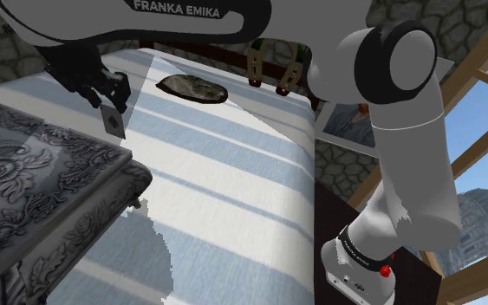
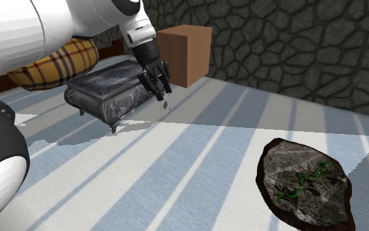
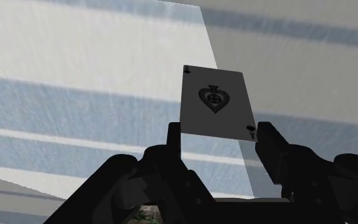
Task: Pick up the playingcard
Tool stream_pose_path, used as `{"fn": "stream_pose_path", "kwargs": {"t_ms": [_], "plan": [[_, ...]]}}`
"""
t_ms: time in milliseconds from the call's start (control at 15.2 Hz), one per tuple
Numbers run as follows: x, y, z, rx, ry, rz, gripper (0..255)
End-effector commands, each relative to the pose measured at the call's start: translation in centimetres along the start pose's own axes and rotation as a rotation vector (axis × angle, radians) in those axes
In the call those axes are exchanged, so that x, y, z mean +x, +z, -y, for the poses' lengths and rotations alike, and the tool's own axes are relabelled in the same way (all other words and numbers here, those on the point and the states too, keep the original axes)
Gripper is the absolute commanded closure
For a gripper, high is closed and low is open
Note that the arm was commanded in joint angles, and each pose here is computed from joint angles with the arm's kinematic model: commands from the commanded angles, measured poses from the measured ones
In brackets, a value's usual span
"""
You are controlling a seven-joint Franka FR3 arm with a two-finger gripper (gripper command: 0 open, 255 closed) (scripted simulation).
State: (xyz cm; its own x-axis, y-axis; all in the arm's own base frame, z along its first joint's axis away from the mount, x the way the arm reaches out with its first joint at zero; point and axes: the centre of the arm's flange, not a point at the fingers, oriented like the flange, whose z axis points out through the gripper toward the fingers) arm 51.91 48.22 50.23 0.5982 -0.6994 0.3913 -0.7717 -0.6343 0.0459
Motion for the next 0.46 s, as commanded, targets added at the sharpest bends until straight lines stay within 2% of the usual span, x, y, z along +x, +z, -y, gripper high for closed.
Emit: {"fn": "stream_pose_path", "kwargs": {"t_ms": [0, 396], "plan": [[0.5, -0.9, -0.1, -0.001, 0.000, 0.000, 255], [1.3, -2.9, -0.2, -0.001, 0.000, 0.000, 255]]}}
